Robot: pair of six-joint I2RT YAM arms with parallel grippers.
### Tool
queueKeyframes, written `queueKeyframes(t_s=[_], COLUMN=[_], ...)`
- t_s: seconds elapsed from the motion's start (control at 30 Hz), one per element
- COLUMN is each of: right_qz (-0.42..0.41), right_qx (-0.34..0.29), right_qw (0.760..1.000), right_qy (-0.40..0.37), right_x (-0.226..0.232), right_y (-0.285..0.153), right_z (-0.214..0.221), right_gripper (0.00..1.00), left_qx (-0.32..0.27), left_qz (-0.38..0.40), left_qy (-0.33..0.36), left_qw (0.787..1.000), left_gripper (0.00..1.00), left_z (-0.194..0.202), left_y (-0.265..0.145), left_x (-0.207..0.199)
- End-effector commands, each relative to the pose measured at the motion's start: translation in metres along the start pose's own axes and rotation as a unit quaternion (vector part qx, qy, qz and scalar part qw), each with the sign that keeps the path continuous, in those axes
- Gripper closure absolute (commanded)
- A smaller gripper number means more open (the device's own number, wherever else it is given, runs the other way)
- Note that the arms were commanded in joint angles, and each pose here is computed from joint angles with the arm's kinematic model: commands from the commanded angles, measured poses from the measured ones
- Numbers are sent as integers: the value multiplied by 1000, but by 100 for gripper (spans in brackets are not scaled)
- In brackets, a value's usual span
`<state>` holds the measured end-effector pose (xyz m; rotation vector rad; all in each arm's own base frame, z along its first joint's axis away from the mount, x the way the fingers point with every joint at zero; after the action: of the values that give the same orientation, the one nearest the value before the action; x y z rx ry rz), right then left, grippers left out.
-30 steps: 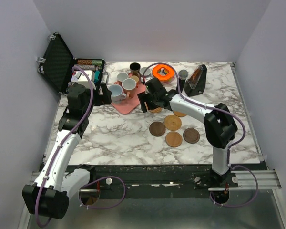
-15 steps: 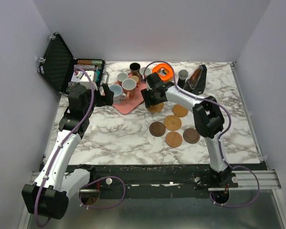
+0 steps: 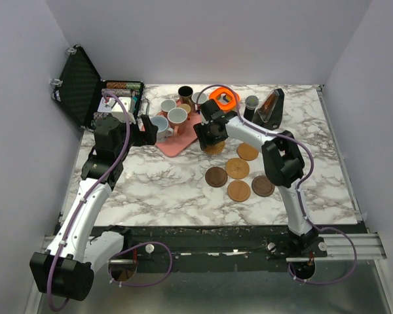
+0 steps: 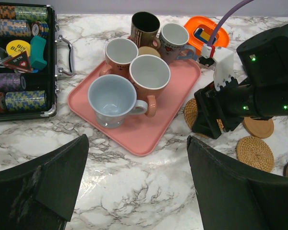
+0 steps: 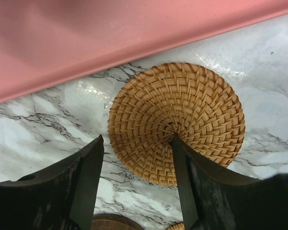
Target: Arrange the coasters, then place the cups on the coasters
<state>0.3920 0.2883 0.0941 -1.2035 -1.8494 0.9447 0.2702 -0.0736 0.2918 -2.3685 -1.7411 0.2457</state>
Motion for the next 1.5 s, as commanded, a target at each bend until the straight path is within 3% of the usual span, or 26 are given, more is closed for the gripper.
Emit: queueKeyframes(t_s=[0.0,0.77,1.47], right_qz=[-15,-32,-46], right_qx=[44,98,83], right_qw=[999,994,995], right_qy=[-9,-24,-33], right_x=[2,26,76], right_y=[8,6,6], right_z=[15,76,103], right_gripper=[34,38,40], left_qx=[-11,-5,-9], left_qz=[20,23,21], left_qy=[7,4,6], left_qw=[1000,1000,1000], left_gripper=[10,10,10], left_z=[-1,2,1], left_y=[0,3,1], left_x=[-5,-7,-9])
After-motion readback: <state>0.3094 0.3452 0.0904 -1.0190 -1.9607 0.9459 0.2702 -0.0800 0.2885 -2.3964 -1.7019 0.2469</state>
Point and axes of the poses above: each gripper's point midway between its finger pads, its own y axis out along the fingers, its own x axis along the line the jaws close on, z = x × y, the point moved 7 cm from there along -y, back along the fingers, and after that the axes turned 12 degrees about y, right-handed, at the moved point
